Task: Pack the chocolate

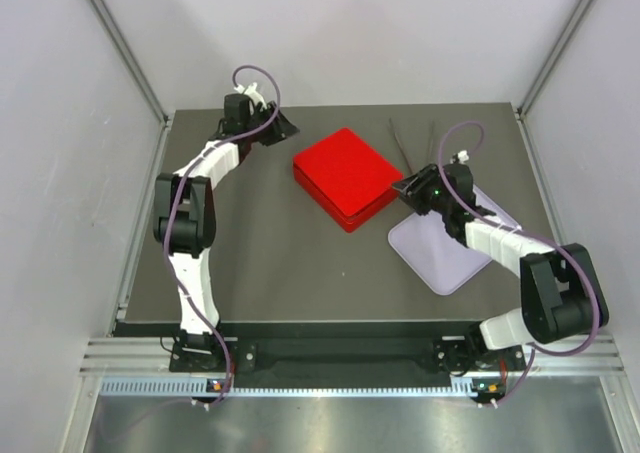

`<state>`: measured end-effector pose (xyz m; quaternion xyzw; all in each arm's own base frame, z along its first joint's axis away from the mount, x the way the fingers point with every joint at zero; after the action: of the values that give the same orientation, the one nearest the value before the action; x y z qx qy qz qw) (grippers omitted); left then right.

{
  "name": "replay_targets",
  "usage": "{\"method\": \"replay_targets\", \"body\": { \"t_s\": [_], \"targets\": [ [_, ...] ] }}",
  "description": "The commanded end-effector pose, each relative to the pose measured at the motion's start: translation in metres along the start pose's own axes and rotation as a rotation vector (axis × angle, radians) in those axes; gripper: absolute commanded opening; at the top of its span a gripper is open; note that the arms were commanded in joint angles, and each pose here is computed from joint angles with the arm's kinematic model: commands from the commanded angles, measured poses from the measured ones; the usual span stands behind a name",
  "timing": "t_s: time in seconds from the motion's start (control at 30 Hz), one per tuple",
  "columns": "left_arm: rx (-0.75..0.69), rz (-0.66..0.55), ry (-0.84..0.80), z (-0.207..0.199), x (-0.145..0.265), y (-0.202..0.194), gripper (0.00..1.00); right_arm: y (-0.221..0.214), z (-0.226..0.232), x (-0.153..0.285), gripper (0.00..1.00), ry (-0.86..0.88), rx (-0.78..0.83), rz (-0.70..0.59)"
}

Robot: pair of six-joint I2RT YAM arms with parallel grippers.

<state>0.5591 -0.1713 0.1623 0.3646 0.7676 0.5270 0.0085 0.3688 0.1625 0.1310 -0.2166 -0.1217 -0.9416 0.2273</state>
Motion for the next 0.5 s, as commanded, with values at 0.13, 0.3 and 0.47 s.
{"method": "replay_targets", "body": {
  "t_s": [0.13,0.3,0.47],
  "targets": [
    [-0.056,0.082,-0.007,0.013,-0.014,-0.027,0.45,0.020,0.026,-0.018,0.46,-0.037,0.072,-0.035],
    [-0.062,0.111,-0.069,0.008,-0.020,-0.041,0.43,0.015,0.018,-0.033,0.48,-0.085,0.070,-0.021],
    [-0.057,0.127,-0.073,0.007,-0.016,-0.049,0.41,0.005,0.010,-0.042,0.47,-0.109,0.071,-0.004]
  ]
}}
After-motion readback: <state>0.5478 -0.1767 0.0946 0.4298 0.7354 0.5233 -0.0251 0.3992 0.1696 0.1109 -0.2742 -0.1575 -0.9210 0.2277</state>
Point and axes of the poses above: each gripper's point midway between its finger pads, its own x axis back along the fingers, its own z axis along the line the jaws close on, y = z × x, the point moved 1 cm from there along x, back along the fingers, and after that the axes turned 15 degrees about -x, right-handed, at the moved point
